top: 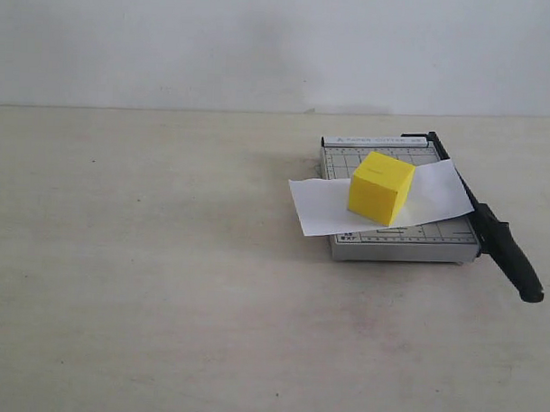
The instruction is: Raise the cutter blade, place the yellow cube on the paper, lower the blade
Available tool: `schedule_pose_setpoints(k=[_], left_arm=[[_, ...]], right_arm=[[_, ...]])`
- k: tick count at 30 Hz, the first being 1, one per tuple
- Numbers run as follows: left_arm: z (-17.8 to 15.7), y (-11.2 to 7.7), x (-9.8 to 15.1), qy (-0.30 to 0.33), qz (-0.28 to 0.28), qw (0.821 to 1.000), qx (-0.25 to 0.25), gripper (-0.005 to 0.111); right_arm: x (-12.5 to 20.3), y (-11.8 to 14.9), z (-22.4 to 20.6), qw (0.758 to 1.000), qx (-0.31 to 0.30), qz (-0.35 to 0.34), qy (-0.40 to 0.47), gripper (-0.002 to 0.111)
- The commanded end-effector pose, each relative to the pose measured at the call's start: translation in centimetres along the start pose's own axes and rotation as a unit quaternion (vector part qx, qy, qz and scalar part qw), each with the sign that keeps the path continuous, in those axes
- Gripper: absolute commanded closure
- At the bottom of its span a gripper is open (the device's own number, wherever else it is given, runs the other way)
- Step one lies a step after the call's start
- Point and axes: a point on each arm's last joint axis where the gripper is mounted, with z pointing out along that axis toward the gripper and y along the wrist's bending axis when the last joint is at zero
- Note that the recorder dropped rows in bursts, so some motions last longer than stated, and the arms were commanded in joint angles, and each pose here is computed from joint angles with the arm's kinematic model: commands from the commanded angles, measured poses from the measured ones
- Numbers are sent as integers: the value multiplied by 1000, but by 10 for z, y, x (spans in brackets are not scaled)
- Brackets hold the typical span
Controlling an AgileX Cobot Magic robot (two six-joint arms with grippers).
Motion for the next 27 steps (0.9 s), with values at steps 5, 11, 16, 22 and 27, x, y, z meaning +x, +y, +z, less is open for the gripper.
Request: schedule_pose_setpoints(k=[5,11,16,22,27], left_arm=[[0,0,1,1,0,1000,0,101],[0,0,1,1,0,1000,0,101],[0,0,1,1,0,1000,0,101],[0,0,1,1,0,1000,0,101],[0,0,1,1,0,1000,0,101]], right_arm=[[-1,-2,0,1000,10,11,-6,109],[-1,-2,0,1000,12,3,-6,109],[-1,-2,0,1000,12,4,-6,109],[-1,-2,0,1000,12,6,-6,109],[-1,-2,0,1000,12,6,-6,109]])
